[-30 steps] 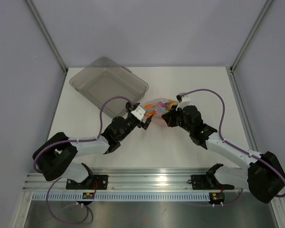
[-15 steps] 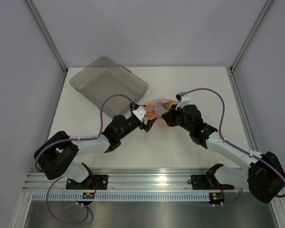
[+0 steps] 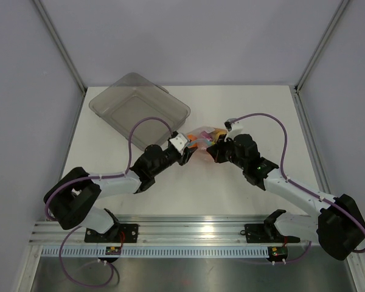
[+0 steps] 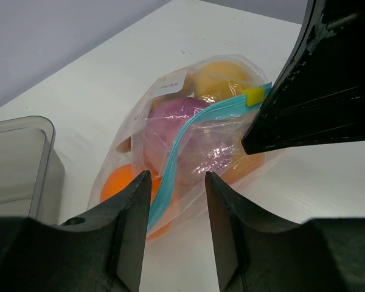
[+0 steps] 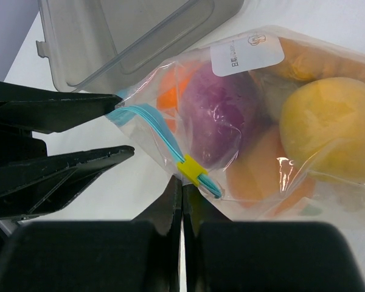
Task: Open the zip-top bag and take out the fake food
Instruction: Unzip the zipper food storage bag at the center of the board.
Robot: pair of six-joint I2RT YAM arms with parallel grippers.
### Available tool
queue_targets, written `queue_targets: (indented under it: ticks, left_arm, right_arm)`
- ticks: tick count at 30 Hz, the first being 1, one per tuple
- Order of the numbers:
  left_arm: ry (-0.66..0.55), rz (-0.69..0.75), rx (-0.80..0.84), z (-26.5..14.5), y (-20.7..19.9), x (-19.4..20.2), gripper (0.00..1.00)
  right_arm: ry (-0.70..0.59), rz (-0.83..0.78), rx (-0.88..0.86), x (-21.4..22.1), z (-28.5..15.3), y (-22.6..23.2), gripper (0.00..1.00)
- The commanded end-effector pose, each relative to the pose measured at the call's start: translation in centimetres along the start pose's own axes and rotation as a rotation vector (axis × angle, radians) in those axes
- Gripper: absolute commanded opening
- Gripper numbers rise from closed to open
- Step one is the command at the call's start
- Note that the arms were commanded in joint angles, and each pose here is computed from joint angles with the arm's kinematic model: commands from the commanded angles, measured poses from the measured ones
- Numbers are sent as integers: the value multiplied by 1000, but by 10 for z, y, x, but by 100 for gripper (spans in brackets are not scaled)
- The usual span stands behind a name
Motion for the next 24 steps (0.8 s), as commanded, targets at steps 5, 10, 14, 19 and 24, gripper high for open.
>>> queue_targets:
  ticks: [5, 10, 14, 19, 24]
  left_arm:
    - [-76, 12, 17, 9, 5, -22, 24]
    - [-63, 9, 1, 9, 7, -20, 9]
    - [-54, 6, 8, 9, 6, -19, 0]
    - [-47, 1, -3, 9, 7, -20, 0]
    - [-54, -9, -41, 4, 12, -23, 0]
  right_arm:
    - [-55, -27, -65, -21, -2, 22, 6]
    - [-59, -24, -65, -21, -3, 23, 11]
    - [-60, -28, -69, -22, -3, 23, 12]
    - [-70, -30, -63, -24, -5, 23, 25]
    - [-102, -51, -50, -29, -12, 23, 39]
Point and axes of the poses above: each gripper's point midway between its finger pads, its own z axis out along the fingers, its own y axis along the line the jaws close on, x = y × z, the point moved 6 cm from there along -z, back along the fingers, and after that the axes turned 14 degrees about z, right-handed, at the moved point
